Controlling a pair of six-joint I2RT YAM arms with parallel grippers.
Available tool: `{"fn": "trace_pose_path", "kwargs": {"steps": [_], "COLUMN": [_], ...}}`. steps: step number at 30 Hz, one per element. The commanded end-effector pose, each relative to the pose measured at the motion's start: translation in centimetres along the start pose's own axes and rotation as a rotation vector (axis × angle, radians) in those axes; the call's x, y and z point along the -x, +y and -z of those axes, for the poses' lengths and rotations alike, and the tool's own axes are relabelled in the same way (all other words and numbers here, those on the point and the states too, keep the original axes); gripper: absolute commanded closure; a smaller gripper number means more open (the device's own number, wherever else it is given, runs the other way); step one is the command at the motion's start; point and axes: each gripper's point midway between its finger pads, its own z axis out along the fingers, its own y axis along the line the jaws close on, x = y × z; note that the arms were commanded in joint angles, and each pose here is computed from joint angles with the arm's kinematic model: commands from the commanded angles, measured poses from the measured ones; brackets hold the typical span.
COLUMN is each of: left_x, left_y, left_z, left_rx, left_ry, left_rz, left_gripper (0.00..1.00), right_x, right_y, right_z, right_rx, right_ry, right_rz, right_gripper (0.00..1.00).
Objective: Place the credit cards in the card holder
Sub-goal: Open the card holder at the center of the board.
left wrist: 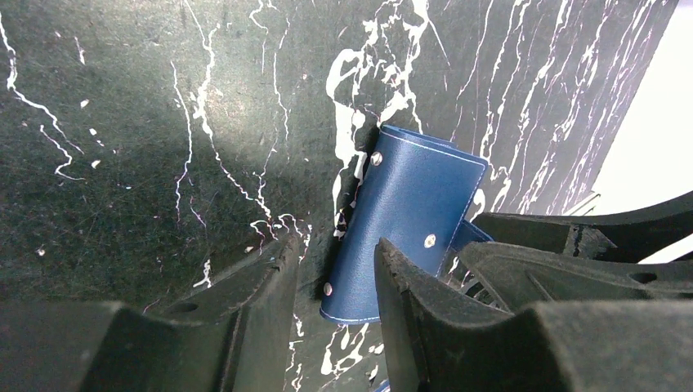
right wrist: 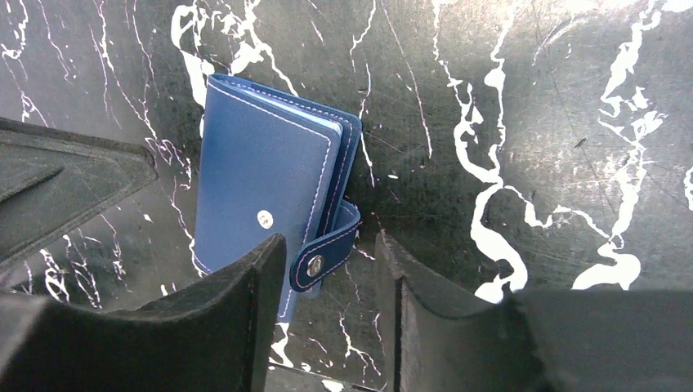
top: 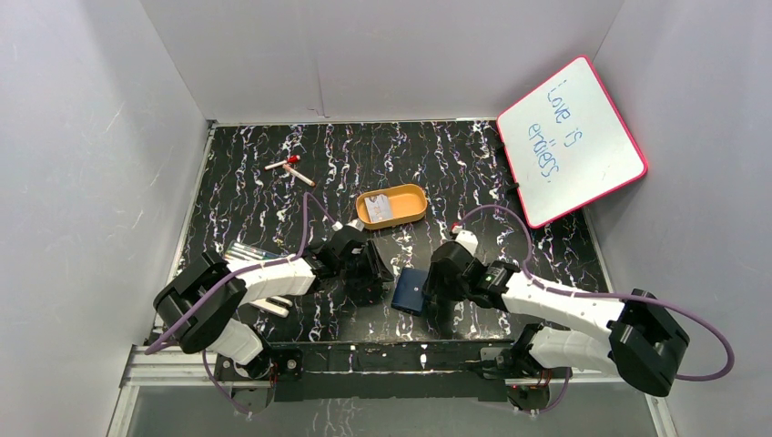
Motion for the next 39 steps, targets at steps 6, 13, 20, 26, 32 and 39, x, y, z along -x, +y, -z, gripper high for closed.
{"fn": "trace_pose_path", "kwargs": {"steps": [6,13,20,26,32,39], "left_x": [0.1,0.0,0.0,-0.1,0.1,0.8], "left_y": [-0.1,-0.2,-0.2,-0.2,-0.3,-2.0], "left_z": [0.7,0.7,0.8,0.9,1.0,2.7], "left_rx": [-0.015,-0.015,-0.020,-0.020,-0.025,-0.112], "left_ry": [-0.014,-0.011,-0.011,-0.010,-0.013,-0.059], "left_rz": [-0.010,-0.012,-0.011,-0.011,-0.023,-0.109], "left_gripper": [0.63,0.63,0.63,0.63,0.62,0.34], "right_x": [-0.1,-0.9,-0.6,-0.5,0.2,2.8], "right_y": [-0.6,-1.8,-1.6,-1.4,-1.0,0.9], "right_z": [-0.3,-0.9,-1.2,-1.6,-1.1,2.0], "right_rx": [0.015,-0.018,-0.007,-0.001,0.016,0.083], "right_ry": [-0.002,0.022,0.010,0.010,-0.013,-0.073], "right_rz": [-0.018,-0.016,-0.007,-0.006,0.016,0.115], "right_gripper": [0.61,0.66,0.75,0.79,1.00,1.00]}}
